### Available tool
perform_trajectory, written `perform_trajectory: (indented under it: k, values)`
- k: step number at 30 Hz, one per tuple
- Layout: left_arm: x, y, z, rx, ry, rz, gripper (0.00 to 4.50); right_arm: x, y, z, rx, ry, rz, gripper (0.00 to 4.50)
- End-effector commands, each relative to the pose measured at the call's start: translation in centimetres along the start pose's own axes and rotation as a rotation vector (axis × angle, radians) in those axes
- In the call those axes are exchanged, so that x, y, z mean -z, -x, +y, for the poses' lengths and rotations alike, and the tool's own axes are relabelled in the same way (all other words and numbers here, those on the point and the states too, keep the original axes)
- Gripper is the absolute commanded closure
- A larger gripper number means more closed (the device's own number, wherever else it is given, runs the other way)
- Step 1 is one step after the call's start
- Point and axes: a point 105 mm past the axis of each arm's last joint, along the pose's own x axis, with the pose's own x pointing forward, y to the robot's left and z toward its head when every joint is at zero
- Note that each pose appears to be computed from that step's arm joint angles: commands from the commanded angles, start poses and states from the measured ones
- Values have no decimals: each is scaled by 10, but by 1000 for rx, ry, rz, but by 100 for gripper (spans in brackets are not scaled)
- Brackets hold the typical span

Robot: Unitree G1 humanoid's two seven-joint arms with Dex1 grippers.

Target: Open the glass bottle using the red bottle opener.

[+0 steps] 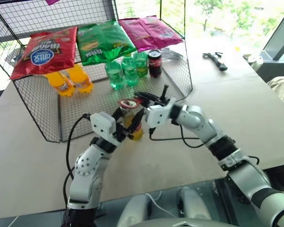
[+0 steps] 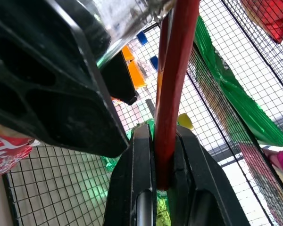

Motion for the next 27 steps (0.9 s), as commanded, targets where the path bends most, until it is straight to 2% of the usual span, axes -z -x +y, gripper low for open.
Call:
perform_trajectory:
  k: [1, 6, 13, 20, 22, 27]
  values:
    - [7, -1, -3, 0, 30, 18, 237, -26, -8, 24, -113, 62, -117, 450]
    - [7, -1, -3, -6, 33, 18, 237, -29, -8, 34, -154, 31, -129, 450]
    - [8, -2, -2, -3, 34, 18, 237, -16, -5, 51, -238, -100, -92, 450]
    - [9, -4, -2, 2, 35, 18, 237, -10, -9, 54, -252, -61, -85, 450]
    - [9, -5, -2, 4, 36, 17, 237, -7, -8, 55, -269, -1, -82, 450]
    - [10, -6, -3, 7, 40, 17, 237, -2, -9, 39, -211, 91, -80, 450]
